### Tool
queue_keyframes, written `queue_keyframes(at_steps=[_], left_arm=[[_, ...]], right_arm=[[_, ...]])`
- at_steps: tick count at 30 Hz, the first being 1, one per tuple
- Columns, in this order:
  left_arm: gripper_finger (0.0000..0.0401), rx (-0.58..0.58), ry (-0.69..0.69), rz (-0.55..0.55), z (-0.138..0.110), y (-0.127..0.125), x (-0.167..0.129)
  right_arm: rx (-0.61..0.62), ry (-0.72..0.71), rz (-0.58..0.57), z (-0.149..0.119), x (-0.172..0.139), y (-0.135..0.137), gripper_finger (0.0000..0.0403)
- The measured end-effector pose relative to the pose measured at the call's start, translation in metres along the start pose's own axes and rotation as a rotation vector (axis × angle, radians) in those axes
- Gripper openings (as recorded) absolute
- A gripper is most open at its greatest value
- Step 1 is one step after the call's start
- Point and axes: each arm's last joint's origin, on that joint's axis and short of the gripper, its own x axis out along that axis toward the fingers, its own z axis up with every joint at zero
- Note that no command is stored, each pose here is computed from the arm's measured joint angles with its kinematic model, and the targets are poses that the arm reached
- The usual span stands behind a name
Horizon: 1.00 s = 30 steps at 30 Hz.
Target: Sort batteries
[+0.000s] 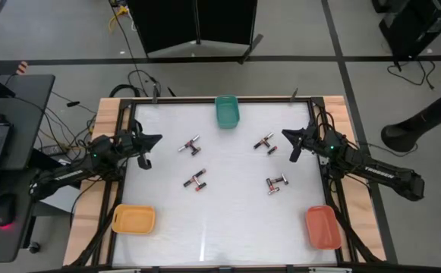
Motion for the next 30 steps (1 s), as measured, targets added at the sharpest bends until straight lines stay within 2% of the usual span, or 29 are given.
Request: queue_keyframes(at_steps=[22,30], left_arm=[[0.0013,0.001,-0.033,0.002,0.0033,0.0002,-0.0001],[0.0013,-0.098,-0.065,-0.010,0.0064,0.0001,-0.0002]], right_arm=[[0.000,0.001,0.000,-0.0001,0.0000,0.0000,0.0039],[0.000,0.000,0.000,0.0000,0.0000,0.0000,0.0039]])
